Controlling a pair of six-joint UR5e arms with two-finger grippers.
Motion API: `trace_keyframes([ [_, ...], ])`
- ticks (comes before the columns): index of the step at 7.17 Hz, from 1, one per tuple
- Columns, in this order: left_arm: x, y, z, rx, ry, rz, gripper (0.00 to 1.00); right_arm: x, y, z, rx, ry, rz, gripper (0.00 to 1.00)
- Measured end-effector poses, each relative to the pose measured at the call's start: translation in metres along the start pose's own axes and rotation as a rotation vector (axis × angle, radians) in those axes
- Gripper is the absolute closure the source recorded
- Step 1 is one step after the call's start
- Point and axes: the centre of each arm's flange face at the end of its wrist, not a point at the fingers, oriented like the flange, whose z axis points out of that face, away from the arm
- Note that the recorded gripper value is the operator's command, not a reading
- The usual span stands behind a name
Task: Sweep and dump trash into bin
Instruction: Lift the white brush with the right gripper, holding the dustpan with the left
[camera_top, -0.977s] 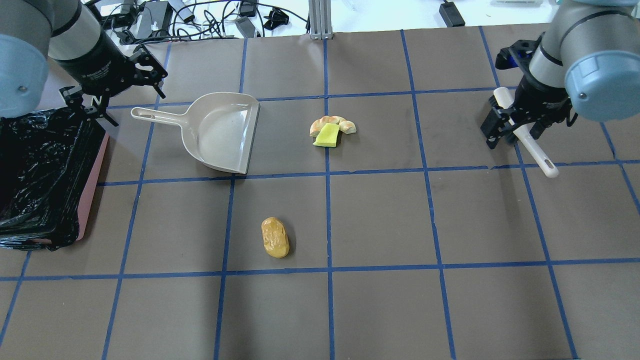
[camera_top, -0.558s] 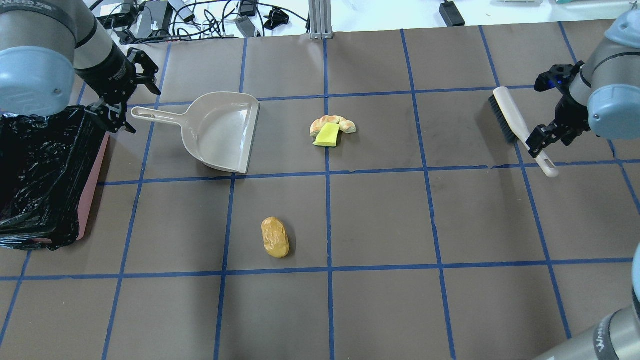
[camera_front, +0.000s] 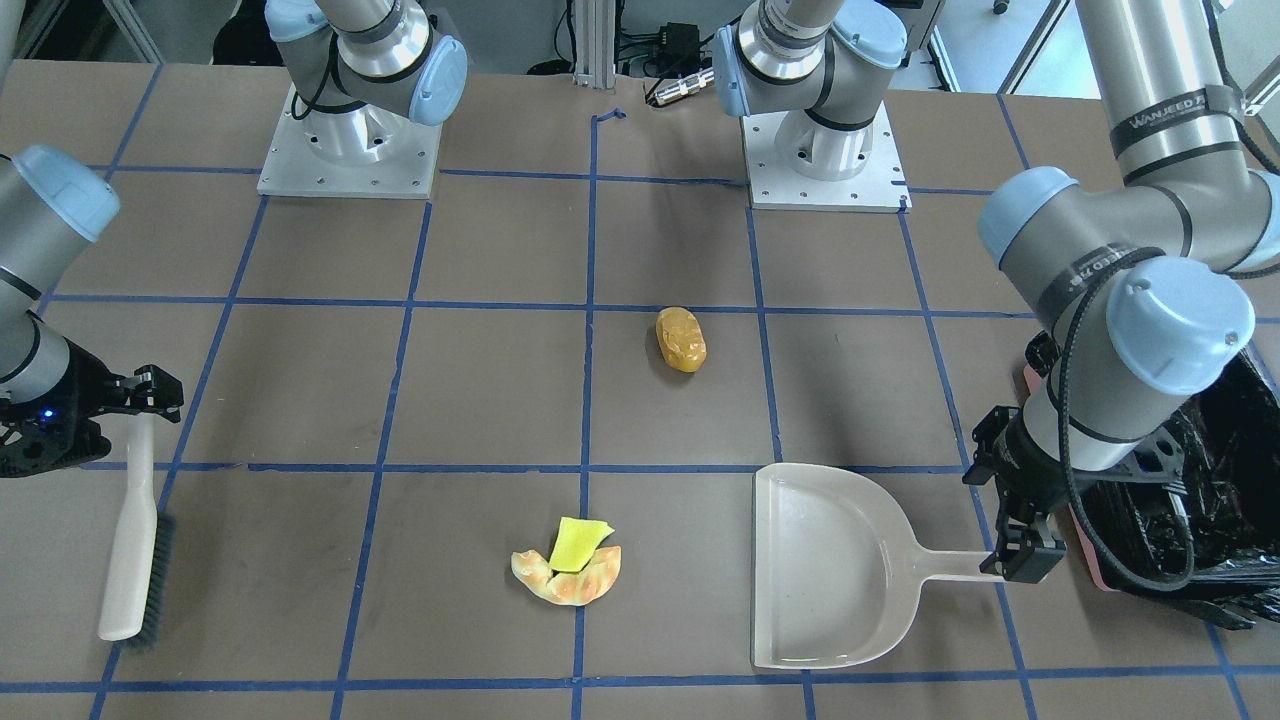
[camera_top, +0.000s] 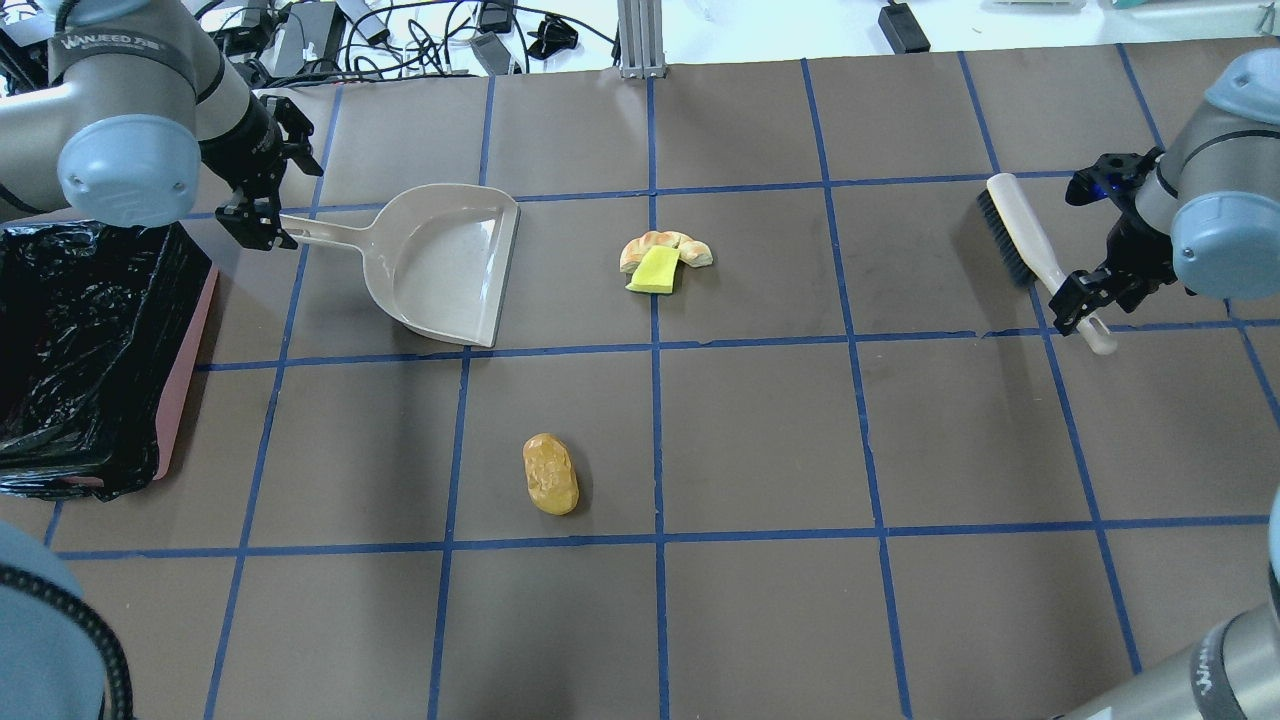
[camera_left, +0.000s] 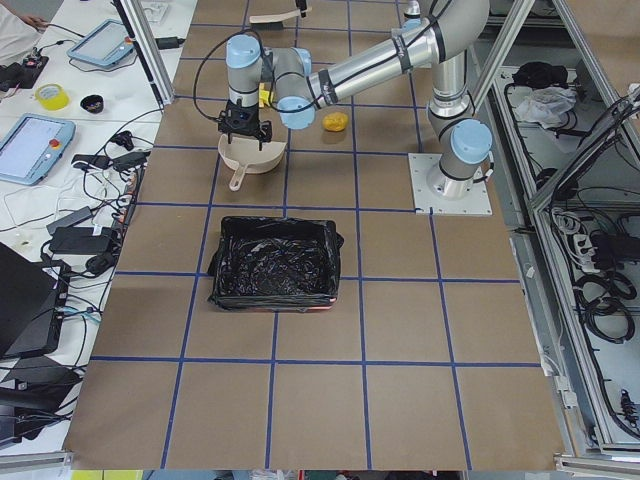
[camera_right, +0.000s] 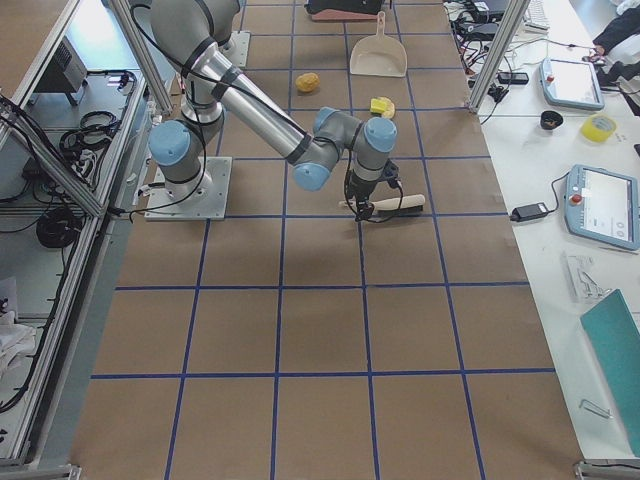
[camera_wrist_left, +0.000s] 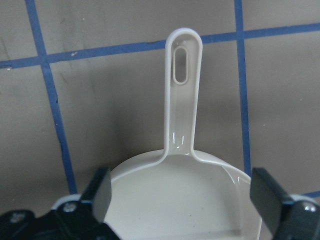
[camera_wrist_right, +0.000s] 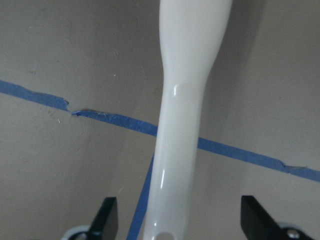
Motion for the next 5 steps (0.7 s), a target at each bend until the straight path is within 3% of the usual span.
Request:
trace_keyframes([
  [2, 0.01, -0.02, 0.029, 0.002, -0.009, -0.036, 0.0, -0.004, 0.003, 0.005, -0.002, -0.004, 0.049, 0.57],
  [5, 0.014, -0.034, 0.056, 0.001, -0.017, -0.056, 0.0, -0.003, 0.003, -0.001, 0.012, 0.004, 0.064, 0.59],
])
